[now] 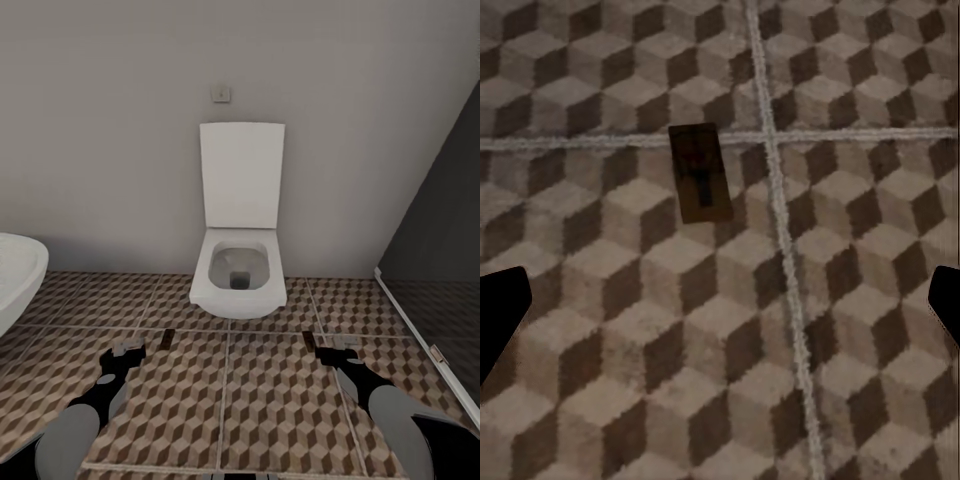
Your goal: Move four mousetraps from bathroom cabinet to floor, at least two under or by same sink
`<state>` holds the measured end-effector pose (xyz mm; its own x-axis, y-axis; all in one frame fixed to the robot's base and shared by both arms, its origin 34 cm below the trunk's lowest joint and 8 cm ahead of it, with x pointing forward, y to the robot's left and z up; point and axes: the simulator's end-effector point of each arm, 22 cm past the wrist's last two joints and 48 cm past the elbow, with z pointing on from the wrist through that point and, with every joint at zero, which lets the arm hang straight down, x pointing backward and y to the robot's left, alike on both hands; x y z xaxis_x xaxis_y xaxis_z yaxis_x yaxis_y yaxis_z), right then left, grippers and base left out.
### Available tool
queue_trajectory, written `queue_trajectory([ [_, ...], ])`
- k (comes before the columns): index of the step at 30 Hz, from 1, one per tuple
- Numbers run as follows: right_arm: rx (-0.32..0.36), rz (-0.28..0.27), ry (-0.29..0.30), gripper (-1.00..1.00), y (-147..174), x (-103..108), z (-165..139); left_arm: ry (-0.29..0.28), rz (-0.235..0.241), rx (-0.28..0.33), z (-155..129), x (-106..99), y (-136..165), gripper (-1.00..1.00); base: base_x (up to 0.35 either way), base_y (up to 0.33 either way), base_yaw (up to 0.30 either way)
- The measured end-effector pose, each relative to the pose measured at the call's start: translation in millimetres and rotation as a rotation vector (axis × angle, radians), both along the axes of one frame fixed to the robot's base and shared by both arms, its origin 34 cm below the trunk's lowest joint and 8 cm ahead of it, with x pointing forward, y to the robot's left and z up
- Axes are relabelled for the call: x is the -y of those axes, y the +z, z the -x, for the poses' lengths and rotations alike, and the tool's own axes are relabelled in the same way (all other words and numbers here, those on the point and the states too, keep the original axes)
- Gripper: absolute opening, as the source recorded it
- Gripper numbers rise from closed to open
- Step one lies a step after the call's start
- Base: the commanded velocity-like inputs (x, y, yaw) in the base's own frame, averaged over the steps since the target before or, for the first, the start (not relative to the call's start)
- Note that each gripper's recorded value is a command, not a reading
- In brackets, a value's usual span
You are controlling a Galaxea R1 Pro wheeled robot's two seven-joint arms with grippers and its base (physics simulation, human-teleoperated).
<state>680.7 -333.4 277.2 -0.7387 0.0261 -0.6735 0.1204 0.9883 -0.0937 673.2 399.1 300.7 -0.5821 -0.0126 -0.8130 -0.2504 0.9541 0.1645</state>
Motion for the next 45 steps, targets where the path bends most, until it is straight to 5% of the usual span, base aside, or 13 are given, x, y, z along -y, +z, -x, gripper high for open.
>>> queue_trajectory([
  [18, 0.059, -0.003, -0.004, 1.00, 44, 0, -12, -0.002, 0.003, 0.073, -13, 1, 45, 1.00, 0.000, 0.000, 0.000],
  [45, 0.165, 0.044, -0.118, 1.00, 116, 21, -23, -0.005, 0.002, 0.181, -27, 3, 115, 1.00, 0.000, 0.000, 0.000],
])
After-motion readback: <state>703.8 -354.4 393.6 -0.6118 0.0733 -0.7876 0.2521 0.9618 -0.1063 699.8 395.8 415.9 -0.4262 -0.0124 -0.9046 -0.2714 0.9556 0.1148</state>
